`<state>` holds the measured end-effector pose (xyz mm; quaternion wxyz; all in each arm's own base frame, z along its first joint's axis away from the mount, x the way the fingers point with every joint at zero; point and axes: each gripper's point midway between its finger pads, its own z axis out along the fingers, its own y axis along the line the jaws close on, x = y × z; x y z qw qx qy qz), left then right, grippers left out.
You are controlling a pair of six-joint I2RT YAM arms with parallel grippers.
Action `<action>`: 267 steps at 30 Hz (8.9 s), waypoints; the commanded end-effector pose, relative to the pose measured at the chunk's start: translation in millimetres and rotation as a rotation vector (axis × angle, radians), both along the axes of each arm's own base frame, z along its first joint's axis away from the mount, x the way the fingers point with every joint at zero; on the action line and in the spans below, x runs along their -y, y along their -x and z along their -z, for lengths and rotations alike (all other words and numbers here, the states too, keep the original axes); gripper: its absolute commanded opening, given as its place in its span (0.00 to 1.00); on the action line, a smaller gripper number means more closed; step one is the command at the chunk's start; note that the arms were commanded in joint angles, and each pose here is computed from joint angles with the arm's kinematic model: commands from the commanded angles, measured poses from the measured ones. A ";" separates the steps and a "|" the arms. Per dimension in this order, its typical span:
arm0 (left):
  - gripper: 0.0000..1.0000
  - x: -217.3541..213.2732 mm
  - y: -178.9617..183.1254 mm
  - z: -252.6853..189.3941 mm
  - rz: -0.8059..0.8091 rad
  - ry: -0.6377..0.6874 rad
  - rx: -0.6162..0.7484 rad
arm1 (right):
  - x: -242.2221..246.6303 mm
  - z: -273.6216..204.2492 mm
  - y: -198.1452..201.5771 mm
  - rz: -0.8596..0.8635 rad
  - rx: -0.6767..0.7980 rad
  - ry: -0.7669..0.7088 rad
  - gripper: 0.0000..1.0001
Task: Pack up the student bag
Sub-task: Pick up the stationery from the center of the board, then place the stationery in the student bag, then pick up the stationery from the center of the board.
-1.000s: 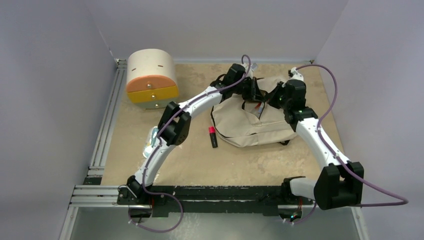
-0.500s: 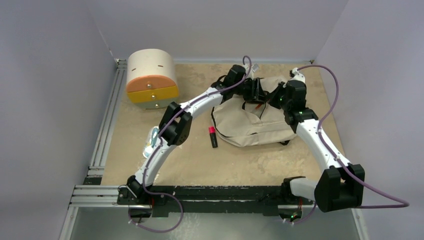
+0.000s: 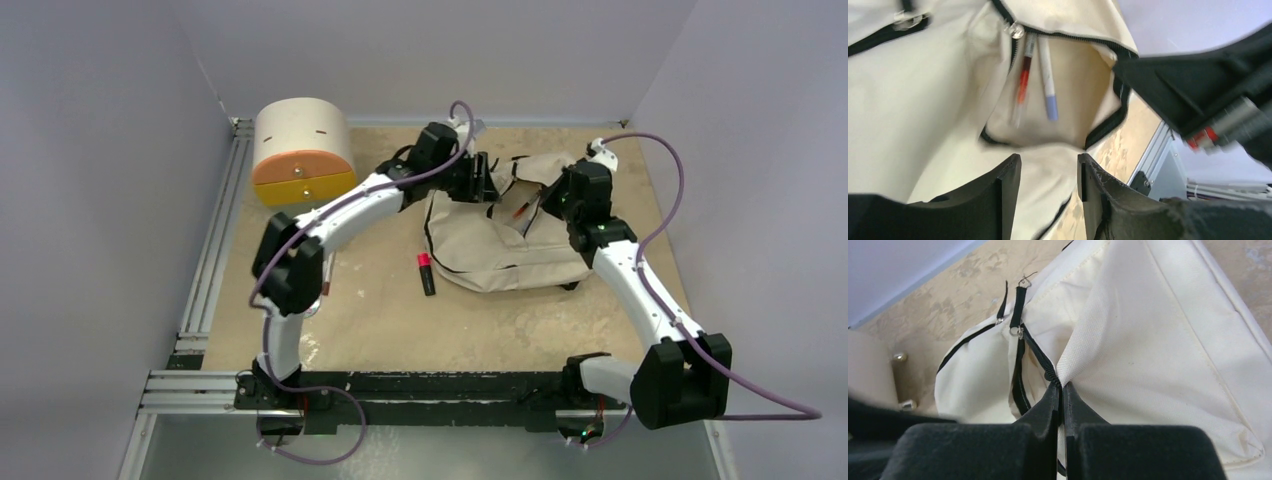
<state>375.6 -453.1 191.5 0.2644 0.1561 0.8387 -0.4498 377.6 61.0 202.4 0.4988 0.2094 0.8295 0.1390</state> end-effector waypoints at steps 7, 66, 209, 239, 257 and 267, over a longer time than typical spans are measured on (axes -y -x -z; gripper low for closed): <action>0.45 -163.9 56.8 24.6 -0.358 -0.334 0.076 | 58.0 -57.8 -21.4 0.315 0.129 0.107 0.00; 0.17 -167.3 77.0 66.8 -0.432 -0.626 0.049 | 31.6 -24.5 -20.5 0.117 0.091 0.069 0.00; 0.44 -348.8 78.5 165.6 -0.630 -0.773 -0.216 | -71.7 -24.6 3.6 -0.298 0.168 -0.070 0.00; 0.46 -336.6 84.9 177.9 -0.559 -0.994 -0.154 | -74.7 -20.0 1.8 -0.308 0.154 -0.075 0.00; 0.29 -310.6 88.9 186.7 -0.499 -0.894 -0.183 | -73.5 -19.8 2.7 -0.305 0.151 -0.073 0.00; 0.28 -313.5 103.5 199.7 -0.513 -0.870 -0.283 | -72.5 -22.3 3.0 -0.300 0.155 -0.071 0.00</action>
